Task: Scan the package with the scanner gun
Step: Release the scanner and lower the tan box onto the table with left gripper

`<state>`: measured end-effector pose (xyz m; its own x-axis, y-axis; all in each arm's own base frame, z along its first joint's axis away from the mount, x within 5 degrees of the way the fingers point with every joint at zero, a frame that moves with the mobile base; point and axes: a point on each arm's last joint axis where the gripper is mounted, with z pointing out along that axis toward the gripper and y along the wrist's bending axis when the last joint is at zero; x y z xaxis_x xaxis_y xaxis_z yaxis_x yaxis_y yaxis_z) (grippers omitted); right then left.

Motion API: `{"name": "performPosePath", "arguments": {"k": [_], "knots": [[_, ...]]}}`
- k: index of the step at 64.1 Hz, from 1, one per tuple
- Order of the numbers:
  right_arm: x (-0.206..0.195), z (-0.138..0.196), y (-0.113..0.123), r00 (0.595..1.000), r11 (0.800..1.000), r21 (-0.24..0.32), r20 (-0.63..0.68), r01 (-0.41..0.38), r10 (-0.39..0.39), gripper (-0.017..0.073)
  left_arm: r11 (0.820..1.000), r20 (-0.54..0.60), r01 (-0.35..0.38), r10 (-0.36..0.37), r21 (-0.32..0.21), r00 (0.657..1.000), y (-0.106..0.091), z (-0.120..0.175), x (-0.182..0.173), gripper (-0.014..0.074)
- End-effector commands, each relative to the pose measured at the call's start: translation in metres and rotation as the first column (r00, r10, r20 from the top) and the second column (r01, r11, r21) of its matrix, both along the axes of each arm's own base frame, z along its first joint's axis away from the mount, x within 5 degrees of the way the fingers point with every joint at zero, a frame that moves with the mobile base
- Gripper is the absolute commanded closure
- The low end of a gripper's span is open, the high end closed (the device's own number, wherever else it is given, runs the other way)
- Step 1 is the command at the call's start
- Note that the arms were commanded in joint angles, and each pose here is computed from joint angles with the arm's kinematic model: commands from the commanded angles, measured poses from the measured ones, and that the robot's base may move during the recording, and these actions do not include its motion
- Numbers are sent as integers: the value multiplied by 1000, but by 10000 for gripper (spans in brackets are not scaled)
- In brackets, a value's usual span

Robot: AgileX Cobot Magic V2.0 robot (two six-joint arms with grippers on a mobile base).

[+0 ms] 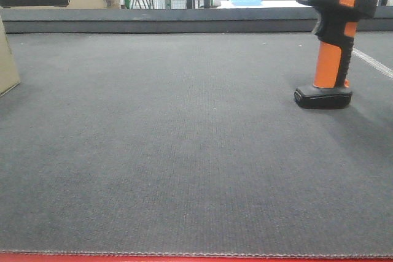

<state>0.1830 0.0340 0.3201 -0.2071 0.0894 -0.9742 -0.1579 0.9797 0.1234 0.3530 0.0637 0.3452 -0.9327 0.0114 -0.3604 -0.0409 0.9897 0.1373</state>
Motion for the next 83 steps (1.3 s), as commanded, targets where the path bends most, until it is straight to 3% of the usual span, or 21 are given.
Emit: {"name": "performPosePath", "arguments": {"k": [1,8,15,19,29,37,40,63,71,76,83], "knots": [[1,6,-14,999,997,-61,-16,49,-50,711,1000,77,-6,7,-15,997,-4,25,-16,-4],[-2,7,-25,994,993,-77,-46,95,-98,711,999,176,3,3,-32,984,-10,49,-33,-1],[-11,10,-28,994,990,-100,-31,103,-107,711,999,299,19,-5,-42,954,-16,69,-55,55],[-18,10,-28,995,986,-132,-14,100,-103,711,999,389,28,-8,-45,921,-21,76,-73,174],[-38,-1,-29,995,986,-131,1,102,-103,711,999,562,32,-15,-20,827,-29,80,-118,498],[-53,-16,-29,995,986,-130,6,103,-103,711,1000,645,30,-22,0,763,-34,73,-156,706],[-61,-19,-29,994,986,-128,21,105,-103,711,1000,666,30,-26,6,746,-36,66,-167,705],[-106,-33,-27,993,989,-121,95,88,-77,711,997,858,7,-64,71,509,-49,3,-255,704],[-121,-34,-26,990,990,-121,123,78,-63,711,996,910,-4,-79,89,406,-52,-14,-276,704],[-128,-33,-26,987,990,-120,147,77,-59,711,995,925,-9,-85,95,370,-53,-23,-283,704],[-132,-31,-26,983,990,-117,173,80,-59,711,995,930,-11,-89,99,356,-54,-29,-289,704]]}}
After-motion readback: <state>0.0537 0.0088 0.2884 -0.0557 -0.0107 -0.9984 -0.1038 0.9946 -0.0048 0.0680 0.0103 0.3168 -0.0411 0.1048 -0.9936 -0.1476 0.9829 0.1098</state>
